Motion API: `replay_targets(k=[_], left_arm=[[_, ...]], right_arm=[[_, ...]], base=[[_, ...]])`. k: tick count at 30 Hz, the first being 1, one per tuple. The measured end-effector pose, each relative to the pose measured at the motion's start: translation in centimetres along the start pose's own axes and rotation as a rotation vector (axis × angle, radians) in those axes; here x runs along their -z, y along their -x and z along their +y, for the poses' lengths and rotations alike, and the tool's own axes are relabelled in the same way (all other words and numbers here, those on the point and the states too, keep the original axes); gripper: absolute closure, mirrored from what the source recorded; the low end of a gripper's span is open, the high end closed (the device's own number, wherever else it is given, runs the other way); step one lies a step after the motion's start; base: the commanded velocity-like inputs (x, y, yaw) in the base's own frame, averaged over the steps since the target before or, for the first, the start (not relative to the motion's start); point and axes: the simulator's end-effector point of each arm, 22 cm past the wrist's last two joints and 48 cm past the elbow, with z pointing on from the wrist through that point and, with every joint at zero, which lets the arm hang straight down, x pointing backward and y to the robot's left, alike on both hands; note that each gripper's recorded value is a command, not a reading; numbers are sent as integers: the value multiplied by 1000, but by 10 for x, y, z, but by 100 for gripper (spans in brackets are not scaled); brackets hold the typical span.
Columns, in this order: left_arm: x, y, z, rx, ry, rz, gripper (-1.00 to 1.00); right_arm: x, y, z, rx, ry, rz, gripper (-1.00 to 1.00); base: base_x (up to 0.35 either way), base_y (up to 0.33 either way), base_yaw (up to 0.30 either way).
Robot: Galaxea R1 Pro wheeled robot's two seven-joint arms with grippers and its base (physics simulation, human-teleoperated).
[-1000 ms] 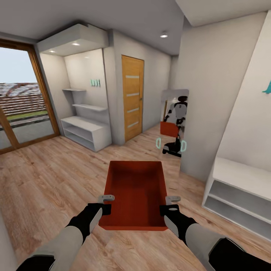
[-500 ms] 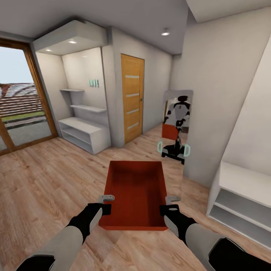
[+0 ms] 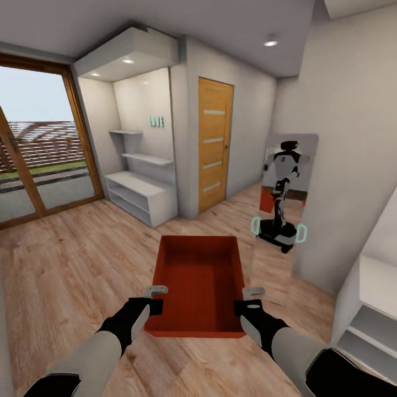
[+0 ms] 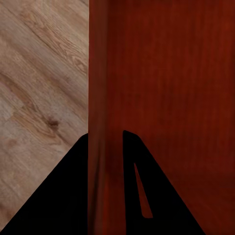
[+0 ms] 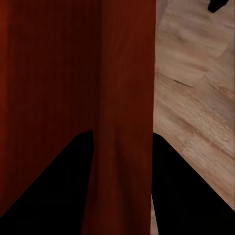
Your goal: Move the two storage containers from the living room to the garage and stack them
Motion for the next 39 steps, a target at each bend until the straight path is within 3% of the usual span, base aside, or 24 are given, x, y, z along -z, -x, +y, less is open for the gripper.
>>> replay_targets(k=[39], left_arm=[[0, 0, 0, 0, 0, 0, 100]], right_arm=[[0, 0, 0, 1, 0, 0, 100]], base=[[322, 0, 10]])
